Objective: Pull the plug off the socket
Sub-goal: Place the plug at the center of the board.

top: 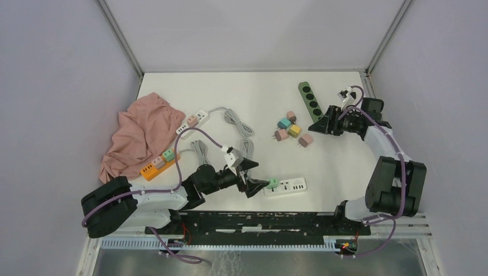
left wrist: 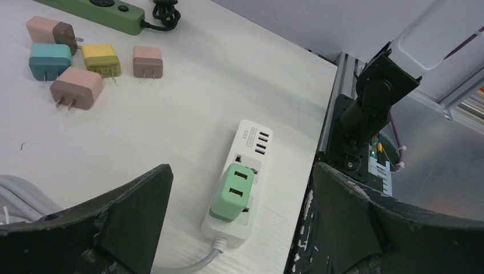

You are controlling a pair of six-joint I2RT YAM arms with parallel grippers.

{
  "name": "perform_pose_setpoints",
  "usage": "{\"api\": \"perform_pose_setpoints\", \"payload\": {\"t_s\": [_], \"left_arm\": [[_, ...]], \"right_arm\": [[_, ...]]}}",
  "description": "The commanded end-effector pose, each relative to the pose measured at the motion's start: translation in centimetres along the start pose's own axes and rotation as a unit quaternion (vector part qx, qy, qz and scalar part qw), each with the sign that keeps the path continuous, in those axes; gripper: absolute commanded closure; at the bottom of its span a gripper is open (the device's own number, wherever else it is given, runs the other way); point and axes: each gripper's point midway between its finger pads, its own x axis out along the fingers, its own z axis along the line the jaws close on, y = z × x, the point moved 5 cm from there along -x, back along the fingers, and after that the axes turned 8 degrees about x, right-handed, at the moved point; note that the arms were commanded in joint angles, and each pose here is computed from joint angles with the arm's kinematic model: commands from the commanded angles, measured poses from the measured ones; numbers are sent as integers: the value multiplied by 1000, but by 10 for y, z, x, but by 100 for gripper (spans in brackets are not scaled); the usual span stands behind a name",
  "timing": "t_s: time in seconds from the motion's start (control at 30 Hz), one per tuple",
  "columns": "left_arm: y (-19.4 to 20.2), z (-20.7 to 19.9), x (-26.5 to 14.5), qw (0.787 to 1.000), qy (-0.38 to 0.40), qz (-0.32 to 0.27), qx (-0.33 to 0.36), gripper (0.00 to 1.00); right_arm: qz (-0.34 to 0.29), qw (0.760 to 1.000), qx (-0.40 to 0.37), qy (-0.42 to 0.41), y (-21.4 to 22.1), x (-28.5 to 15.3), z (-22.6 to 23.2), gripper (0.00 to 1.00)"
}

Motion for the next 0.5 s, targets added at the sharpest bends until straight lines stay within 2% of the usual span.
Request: {"api": "perform_pose_setpoints", "payload": {"t_s": [0.0, 0.23, 0.47], "left_arm": [[-17, 0, 1, 999, -5, -40, -14, 1], [-14, 3, -5, 999, -16, -52, -2, 2], [-11, 7, -8, 998, -27, -56, 1, 3]], "right_arm": [[0, 986, -125, -113, 0, -23, 51, 23], [6, 947, -247, -206, 29, -34, 95, 22], [37, 917, -304, -257, 57, -35, 116, 19]]}}
